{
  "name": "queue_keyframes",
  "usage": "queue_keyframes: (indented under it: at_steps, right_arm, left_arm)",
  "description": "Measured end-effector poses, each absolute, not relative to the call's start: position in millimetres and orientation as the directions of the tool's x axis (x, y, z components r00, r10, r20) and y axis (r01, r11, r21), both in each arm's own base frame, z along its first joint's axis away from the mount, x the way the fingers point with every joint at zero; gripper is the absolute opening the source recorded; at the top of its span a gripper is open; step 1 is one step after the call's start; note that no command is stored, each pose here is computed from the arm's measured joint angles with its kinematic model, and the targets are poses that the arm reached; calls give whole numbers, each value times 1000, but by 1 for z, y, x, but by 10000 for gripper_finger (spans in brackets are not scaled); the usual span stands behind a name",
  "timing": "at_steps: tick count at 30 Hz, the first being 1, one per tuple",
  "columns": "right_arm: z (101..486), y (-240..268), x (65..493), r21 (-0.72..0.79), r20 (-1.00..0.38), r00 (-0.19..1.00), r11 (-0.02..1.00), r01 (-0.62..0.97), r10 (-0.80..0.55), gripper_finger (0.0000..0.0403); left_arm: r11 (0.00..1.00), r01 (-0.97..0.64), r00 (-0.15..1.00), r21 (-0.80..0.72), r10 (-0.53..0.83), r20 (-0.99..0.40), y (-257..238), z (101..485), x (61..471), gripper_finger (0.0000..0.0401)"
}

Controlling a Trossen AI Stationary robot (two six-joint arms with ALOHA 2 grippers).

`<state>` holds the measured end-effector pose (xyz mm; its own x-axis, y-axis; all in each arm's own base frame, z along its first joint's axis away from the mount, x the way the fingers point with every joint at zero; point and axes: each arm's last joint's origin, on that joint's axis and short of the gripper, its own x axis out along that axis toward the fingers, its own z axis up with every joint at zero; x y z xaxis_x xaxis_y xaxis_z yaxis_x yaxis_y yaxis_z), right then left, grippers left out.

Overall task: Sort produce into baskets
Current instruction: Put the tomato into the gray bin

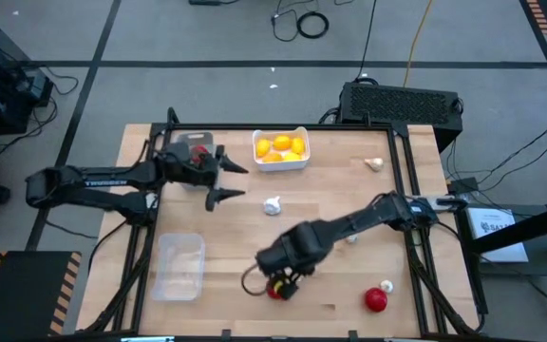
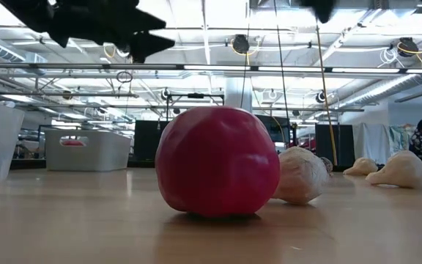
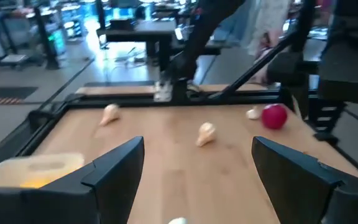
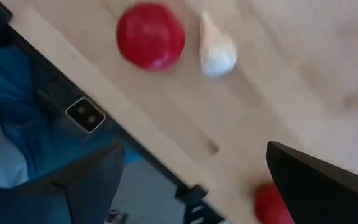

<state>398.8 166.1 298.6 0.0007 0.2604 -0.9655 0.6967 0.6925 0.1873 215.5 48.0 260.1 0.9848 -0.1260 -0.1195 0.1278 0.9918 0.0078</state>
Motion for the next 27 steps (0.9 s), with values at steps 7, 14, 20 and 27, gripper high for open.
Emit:
queue_keyframes:
  at_steps: [7, 14, 20, 27]
  right_arm:
    - [299, 204, 381, 147, -958, -38, 598, 788, 285, 377]
    - [299, 240, 359, 101, -944, -92, 545, 833, 316, 377]
    - [272, 269, 334, -44, -923, -244, 550, 834, 297, 377]
    - [238, 258, 333, -134, -903, -355, 624, 770, 244, 377]
  left_arm:
    - [980, 200, 972, 7, -197, -130, 32, 259, 219, 306]
    - [967, 251, 954, 44, -240, -178, 23, 254, 220, 306]
    - [967, 252, 953, 41, -241, -185, 23, 254, 219, 306]
    - [967, 252, 953, 41, -241, -185, 23, 254, 219, 306]
